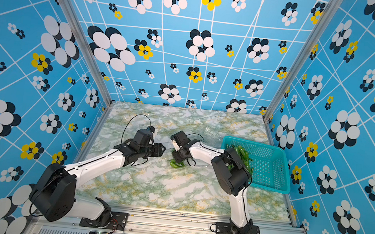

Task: Take small green peppers out of containers
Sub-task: Pick up the green pepper from the packing box, then place the green pepper in the basket.

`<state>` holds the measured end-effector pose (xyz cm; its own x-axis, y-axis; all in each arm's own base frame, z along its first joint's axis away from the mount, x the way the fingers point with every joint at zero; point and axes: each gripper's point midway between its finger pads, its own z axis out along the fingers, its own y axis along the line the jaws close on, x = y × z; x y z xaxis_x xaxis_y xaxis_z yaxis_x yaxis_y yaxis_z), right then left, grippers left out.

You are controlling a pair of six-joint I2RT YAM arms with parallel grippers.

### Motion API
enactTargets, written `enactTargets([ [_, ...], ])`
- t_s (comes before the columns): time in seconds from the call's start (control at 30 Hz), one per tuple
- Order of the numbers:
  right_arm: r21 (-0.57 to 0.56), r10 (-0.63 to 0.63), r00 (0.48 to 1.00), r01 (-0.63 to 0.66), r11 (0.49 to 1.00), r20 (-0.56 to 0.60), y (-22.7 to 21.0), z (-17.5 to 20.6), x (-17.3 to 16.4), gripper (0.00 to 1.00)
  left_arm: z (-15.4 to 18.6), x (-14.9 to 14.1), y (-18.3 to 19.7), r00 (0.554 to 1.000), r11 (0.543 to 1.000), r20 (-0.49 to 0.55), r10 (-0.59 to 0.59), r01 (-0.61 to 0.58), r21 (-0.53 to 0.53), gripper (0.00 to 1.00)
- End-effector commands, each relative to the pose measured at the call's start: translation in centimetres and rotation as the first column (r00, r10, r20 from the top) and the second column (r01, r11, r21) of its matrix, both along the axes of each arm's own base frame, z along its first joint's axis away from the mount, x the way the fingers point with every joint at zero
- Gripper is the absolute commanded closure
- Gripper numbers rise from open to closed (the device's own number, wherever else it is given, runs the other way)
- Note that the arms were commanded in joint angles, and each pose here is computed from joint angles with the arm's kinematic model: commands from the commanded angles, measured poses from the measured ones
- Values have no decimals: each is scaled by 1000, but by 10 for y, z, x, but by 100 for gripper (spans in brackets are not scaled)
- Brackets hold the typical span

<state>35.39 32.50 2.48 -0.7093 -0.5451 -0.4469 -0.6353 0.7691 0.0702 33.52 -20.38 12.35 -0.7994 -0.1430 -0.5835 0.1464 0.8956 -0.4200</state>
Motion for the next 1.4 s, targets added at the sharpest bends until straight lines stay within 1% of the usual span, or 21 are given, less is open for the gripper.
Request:
enactTargets([
  [0.0,-7,-6,1000,6,1000,26,1,8,4,96,4,5,-2,1000,1000,10,1,0,-14,46],
  [0.07,5,-8,999,8,1000,47,0,15,5,100,4,6,-1,1000,1000,15,5,-4,-12,46],
  [0.23,81,13,994,-22,996,110,1,45,-2,100,7,5,-8,999,999,30,-22,24,-48,46],
  [0.37,160,3,977,-38,986,213,-5,81,-7,100,15,2,-20,996,991,56,-69,75,-111,46],
  [0.43,179,-25,962,-25,983,274,-14,98,-8,100,20,0,-25,993,984,73,-92,102,-143,46],
  [0.53,196,-88,920,12,981,381,-34,129,-8,100,29,-5,-36,985,971,103,-141,158,-179,45],
  [0.6,197,-142,880,57,979,452,-52,149,-7,100,33,-8,-43,979,969,122,-165,184,-164,45],
  [0.67,187,-199,831,117,975,519,-74,168,-8,100,36,-13,-55,968,963,138,-211,230,-139,45],
  [0.73,167,-282,762,227,959,584,-104,184,-5,100,37,-19,-68,954,953,145,-263,280,-114,45],
  [0.8,134,-358,670,363,922,650,-140,200,-3,100,40,-28,-87,930,931,155,-334,351,-102,46],
  [0.83,120,-415,597,470,875,687,-166,208,-2,100,42,-34,-97,913,915,162,-374,392,-95,46],
  [0.87,106,-454,553,547,830,698,-189,211,-2,100,43,-43,-110,890,894,173,-423,441,-84,46],
  [0.9,107,-493,523,602,791,695,-207,213,-2,100,43,-49,-119,872,877,174,-458,475,-74,46],
  [0.93,113,-539,487,662,741,688,-228,213,-3,100,44,-57,-129,849,856,180,-497,513,-56,46],
  [0.97,119,-577,462,702,702,673,-245,211,-3,100,43,-64,-138,829,838,182,-529,544,-42,46],
  [1.0,121,-600,442,730,673,667,-257,208,-4,100,43,-70,-146,811,821,181,-556,570,-35,47],
  [1.03,122,-621,403,767,630,673,-271,206,-7,100,43,-76,-153,792,802,181,-583,596,-27,47],
  [1.1,111,-654,356,821,560,668,-294,201,-11,100,41,-86,-164,757,767,174,-630,642,-18,47],
  [1.13,105,-672,341,842,529,657,-303,196,-13,100,39,-89,-168,746,756,167,-645,654,-5,47],
  [1.17,92,-684,336,856,508,648,-310,190,-13,100,36,-90,-170,746,756,156,-648,654,12,47],
  [1.37,-8,-698,349,898,441,625,-322,156,-5,100,25,-88,-173,749,756,108,-653,653,47,48],
])
